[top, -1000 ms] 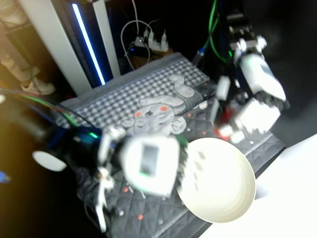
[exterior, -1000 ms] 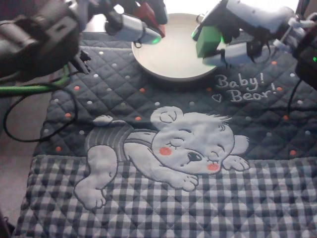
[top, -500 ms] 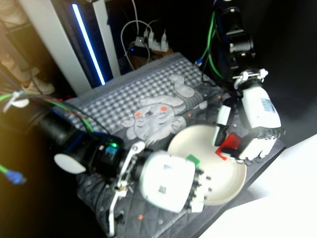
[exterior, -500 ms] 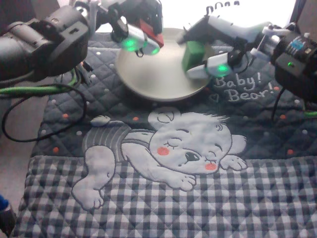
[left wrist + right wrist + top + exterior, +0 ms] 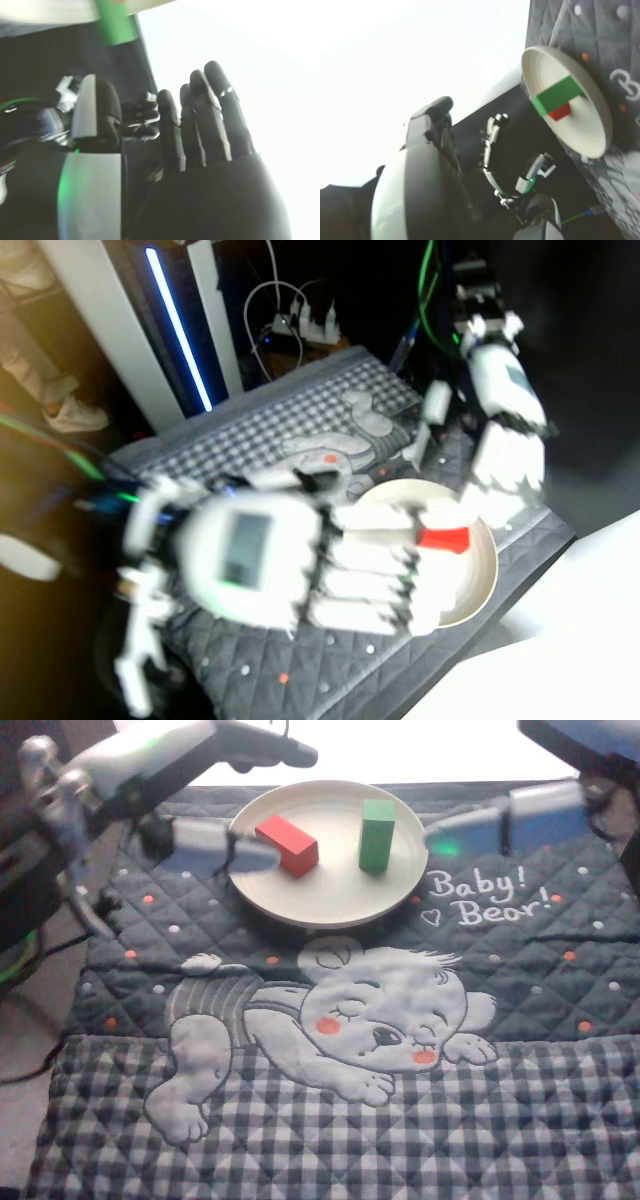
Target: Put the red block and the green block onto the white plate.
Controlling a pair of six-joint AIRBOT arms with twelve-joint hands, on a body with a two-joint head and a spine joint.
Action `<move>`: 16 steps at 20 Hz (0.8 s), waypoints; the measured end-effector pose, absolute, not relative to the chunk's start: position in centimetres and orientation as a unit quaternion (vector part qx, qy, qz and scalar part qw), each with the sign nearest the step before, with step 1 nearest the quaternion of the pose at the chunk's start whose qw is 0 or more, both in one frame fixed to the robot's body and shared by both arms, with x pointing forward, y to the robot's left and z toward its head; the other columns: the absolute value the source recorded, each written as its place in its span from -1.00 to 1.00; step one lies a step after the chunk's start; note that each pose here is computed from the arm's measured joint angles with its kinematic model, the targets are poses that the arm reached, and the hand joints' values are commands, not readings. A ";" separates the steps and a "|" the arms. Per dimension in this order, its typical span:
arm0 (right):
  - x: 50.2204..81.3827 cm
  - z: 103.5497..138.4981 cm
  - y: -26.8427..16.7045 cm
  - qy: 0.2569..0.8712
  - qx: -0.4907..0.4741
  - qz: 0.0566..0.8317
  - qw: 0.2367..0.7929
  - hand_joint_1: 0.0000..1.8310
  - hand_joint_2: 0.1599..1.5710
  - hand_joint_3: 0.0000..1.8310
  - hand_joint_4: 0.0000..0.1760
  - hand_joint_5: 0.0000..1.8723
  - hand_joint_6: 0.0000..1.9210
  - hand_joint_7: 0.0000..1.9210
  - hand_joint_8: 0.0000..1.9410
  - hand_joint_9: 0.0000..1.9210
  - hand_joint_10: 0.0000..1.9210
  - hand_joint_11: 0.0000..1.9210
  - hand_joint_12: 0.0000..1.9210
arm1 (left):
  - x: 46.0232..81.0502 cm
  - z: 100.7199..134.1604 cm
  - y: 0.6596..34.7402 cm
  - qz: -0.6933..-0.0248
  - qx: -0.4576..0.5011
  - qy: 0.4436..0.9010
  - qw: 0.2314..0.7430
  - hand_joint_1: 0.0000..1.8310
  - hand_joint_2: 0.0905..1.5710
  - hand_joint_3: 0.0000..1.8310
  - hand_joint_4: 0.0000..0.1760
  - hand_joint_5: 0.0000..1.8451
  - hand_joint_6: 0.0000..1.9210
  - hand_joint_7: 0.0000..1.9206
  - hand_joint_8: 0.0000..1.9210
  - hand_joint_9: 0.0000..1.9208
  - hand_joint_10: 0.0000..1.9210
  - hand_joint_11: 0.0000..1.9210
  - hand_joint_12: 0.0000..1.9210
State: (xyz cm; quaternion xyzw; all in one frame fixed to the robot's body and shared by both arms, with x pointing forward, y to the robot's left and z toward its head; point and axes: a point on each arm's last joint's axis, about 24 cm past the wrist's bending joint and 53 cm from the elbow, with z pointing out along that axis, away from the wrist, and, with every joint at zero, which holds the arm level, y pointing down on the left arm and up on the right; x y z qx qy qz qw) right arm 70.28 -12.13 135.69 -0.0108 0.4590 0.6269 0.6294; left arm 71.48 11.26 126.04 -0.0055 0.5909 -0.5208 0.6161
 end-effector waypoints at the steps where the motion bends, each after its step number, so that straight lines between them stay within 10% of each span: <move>1: 69.2 134.7 -12.7 0.463 -0.020 0.627 0.626 -0.36 -0.04 -0.99 0.21 -0.92 -1.00 -0.83 -0.98 -0.82 -1.00 -1.00 -0.34 | 70.4 126.1 12.1 -0.525 -0.005 0.585 0.618 0.20 0.25 -1.00 -0.99 -0.46 -1.00 -0.52 -1.00 -0.53 -1.00 -0.97 0.28; 4: 66.8 131.1 -16.3 0.485 0.013 0.624 0.613 -0.28 0.02 -1.00 0.23 -1.00 -1.00 -0.96 -0.98 -0.99 -0.98 -1.00 -0.97 | 66.4 126.2 15.2 -0.537 -0.014 0.571 0.621 0.12 0.16 -1.00 -0.80 -0.61 -1.00 -0.62 -1.00 -0.59 -1.00 -0.96 0.07; 8: 63.3 128.6 -19.5 0.465 0.054 0.644 0.605 -0.28 -0.10 -1.00 0.79 -0.94 -1.00 -0.84 -0.99 -0.90 -0.98 -1.00 -1.00 | 60.8 125.8 17.3 -0.546 -0.011 0.552 0.630 0.05 0.17 -1.00 -0.58 -0.80 -1.00 -0.74 -1.00 -0.69 -1.00 -1.00 -0.13; 10: 61.7 126.1 -19.9 0.477 0.075 0.648 0.589 -0.32 -0.05 -0.99 0.93 -0.96 -1.00 -0.82 -0.99 -0.90 -0.99 -1.00 -1.00 | 59.0 124.6 18.4 -0.545 -0.026 0.556 0.626 -0.03 0.23 -0.99 -0.84 -0.85 -1.00 -0.84 -1.00 -0.79 -1.00 -1.00 -0.11; 14: 60.2 121.8 -22.3 0.491 0.145 0.633 0.581 -0.41 0.11 -0.98 0.04 -0.96 -1.00 -0.83 -0.99 -0.90 -0.98 -1.00 -1.00 | 59.0 123.1 20.7 -0.537 -0.085 0.546 0.637 -0.41 0.47 -0.99 -0.93 -0.94 -1.00 -0.95 -1.00 -0.86 -1.00 -1.00 -0.36; 16: 60.4 121.7 -23.1 0.479 0.163 0.630 0.589 -0.47 0.19 -0.99 0.15 -0.97 -1.00 -0.87 -1.00 -0.91 -0.99 -1.00 -1.00 | 58.8 122.9 21.2 -0.538 -0.097 0.539 0.641 -0.53 0.50 -0.99 -0.86 -0.98 -1.00 -0.97 -1.00 -0.90 -1.00 -1.00 -0.38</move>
